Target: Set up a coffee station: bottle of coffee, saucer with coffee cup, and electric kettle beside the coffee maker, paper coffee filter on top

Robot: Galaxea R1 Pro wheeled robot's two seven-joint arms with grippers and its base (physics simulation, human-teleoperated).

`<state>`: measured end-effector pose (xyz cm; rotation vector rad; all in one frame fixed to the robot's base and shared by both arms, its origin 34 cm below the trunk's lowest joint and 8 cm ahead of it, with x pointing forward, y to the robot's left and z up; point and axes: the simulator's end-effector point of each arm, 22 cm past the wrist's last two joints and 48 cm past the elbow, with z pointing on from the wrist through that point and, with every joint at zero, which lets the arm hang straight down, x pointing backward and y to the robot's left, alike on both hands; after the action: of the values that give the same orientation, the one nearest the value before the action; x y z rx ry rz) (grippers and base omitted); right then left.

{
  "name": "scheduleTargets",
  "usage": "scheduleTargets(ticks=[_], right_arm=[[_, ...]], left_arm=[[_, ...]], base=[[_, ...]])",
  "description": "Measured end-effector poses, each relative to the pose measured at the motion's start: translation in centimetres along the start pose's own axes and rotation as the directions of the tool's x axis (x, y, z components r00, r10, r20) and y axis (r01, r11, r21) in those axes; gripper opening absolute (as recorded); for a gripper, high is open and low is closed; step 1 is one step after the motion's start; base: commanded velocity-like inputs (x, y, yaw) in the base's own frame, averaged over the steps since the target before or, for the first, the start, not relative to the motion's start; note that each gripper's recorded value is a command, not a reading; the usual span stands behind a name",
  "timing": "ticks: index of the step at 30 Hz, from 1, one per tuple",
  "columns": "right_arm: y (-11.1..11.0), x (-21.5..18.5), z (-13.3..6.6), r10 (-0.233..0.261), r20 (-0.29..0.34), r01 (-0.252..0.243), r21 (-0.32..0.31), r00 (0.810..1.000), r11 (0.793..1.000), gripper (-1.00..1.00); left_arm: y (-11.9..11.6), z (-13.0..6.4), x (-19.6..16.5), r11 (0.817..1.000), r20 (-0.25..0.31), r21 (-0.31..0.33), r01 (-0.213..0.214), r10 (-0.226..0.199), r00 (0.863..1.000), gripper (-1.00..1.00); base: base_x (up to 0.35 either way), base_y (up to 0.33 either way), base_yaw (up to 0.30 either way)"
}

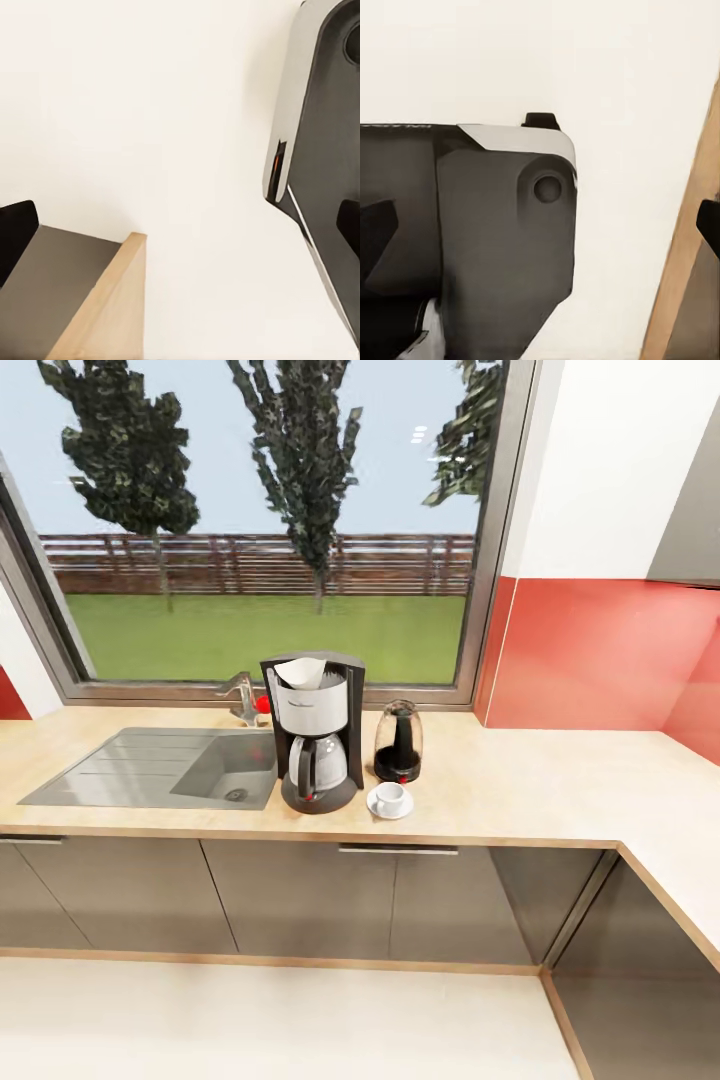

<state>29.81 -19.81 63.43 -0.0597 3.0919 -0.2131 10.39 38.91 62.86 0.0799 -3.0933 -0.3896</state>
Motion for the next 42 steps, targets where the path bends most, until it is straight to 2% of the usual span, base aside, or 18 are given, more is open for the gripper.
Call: scheduleTargets(ticks=[4, 7, 8, 34, 42], right_arm=[[0.4, 3.2, 0.1, -0.020, -0.085, 0.019, -0.014, 0.996, 1.000, 1.00], [1.1, 4.4, 0.1, -0.027, -0.113, 0.023, -0.040, 0.993, 0.999, 1.00], [1.1, 4.5, 0.1, -0.028, -0.115, 0.024, -0.042, 0.993, 0.999, 1.00], [1.2, 4.8, 0.1, -0.028, -0.120, 0.023, -0.046, 0.992, 0.999, 1.00], [0.7, 4.1, 0.3, -0.023, -0.089, 0.020, -0.036, 0.996, 0.999, 1.00]], left_arm=[[0.0, -0.1, 1.9, 1.000, -0.087, 0.001, -0.009, 0.009, 0.996, 1.00], [0.0, -0.2, 3.2, 1.000, -0.147, 0.002, -0.022, 0.022, 0.989, 1.00], [0.0, -0.3, 3.3, 1.000, -0.151, 0.002, -0.023, 0.023, 0.988, 1.00], [-0.3, -0.2, 3.0, 1.000, -0.139, 0.005, -0.006, 0.007, 0.990, 1.00], [-0.3, -0.2, 3.0, 1.000, -0.139, 0.005, -0.009, 0.009, 0.990, 1.00]], base=[[0.000, 0.000, 0.000], [0.000, 0.000, 0.000], [0.000, 0.000, 0.000], [0.000, 0.000, -0.009], [0.000, 0.000, 0.000]])
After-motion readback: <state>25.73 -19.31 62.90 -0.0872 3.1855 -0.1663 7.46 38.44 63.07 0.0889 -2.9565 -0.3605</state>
